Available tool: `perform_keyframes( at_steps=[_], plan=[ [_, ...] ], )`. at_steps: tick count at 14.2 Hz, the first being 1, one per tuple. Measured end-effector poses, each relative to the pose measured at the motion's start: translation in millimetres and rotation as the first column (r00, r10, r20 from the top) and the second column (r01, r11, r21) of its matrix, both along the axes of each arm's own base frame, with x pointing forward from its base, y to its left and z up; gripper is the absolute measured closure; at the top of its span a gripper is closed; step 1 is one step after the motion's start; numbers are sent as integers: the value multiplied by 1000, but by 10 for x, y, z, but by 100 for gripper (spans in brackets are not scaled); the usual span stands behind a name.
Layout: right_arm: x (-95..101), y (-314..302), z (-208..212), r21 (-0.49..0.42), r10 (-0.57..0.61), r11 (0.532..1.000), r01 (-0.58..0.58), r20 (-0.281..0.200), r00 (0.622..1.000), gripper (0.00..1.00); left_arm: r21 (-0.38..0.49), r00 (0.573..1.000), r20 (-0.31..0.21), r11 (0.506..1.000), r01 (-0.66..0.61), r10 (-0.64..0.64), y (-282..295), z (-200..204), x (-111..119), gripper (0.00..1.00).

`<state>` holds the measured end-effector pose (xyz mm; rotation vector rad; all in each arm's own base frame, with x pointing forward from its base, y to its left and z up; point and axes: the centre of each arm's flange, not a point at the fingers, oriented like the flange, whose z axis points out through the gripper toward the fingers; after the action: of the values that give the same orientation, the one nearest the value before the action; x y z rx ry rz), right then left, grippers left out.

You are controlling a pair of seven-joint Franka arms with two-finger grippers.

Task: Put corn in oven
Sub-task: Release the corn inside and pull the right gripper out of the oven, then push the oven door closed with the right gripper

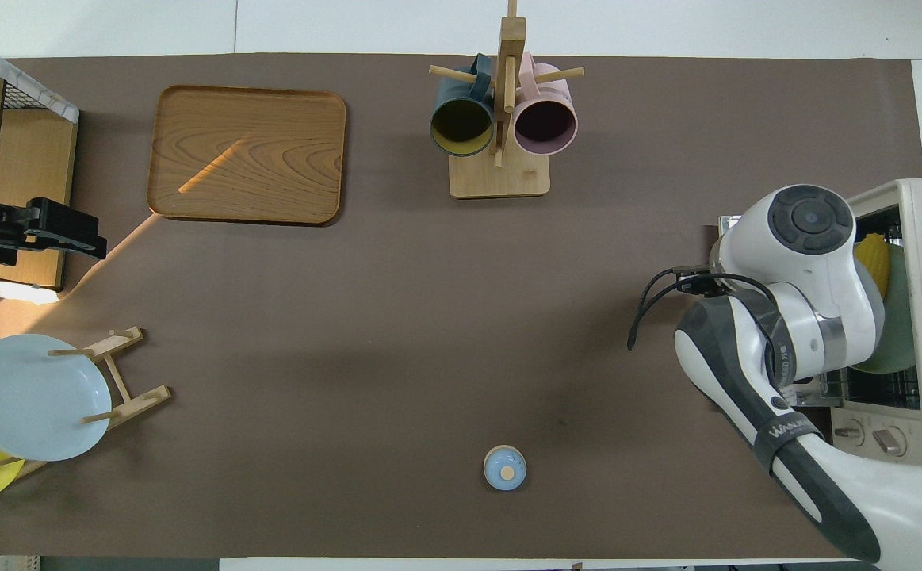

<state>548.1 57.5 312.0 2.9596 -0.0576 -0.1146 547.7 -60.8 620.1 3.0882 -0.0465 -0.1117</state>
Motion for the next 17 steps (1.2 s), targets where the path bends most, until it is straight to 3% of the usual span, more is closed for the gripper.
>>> perform_keyframes(
  at_steps=[3, 6, 12, 15, 17],
  plan=[
    [-10, 85, -275, -7, -26, 1000, 26, -31, 999, 99, 0, 1000, 0, 1000, 0, 0, 0, 0, 0, 0],
    [-31, 71, -272, -20, -31, 999, 30, -60, 998, 99, 0, 1000, 0, 1000, 0, 0, 0, 0, 0, 0],
    [-84, 1, -239, -138, 26, 989, -45, -138, 990, 99, 0, 1000, 0, 1000, 0, 0, 0, 0, 0, 0],
    [-42, 91, -40, -195, 51, 977, -87, -182, 982, 99, 0, 1000, 0, 1000, 0, 0, 0, 0, 0, 0],
    [5, 17, 334, -200, 72, 973, -117, -221, 973, 99, 0, 1000, 0, 1000, 0, 0, 0, 0, 0, 0]
  ],
)
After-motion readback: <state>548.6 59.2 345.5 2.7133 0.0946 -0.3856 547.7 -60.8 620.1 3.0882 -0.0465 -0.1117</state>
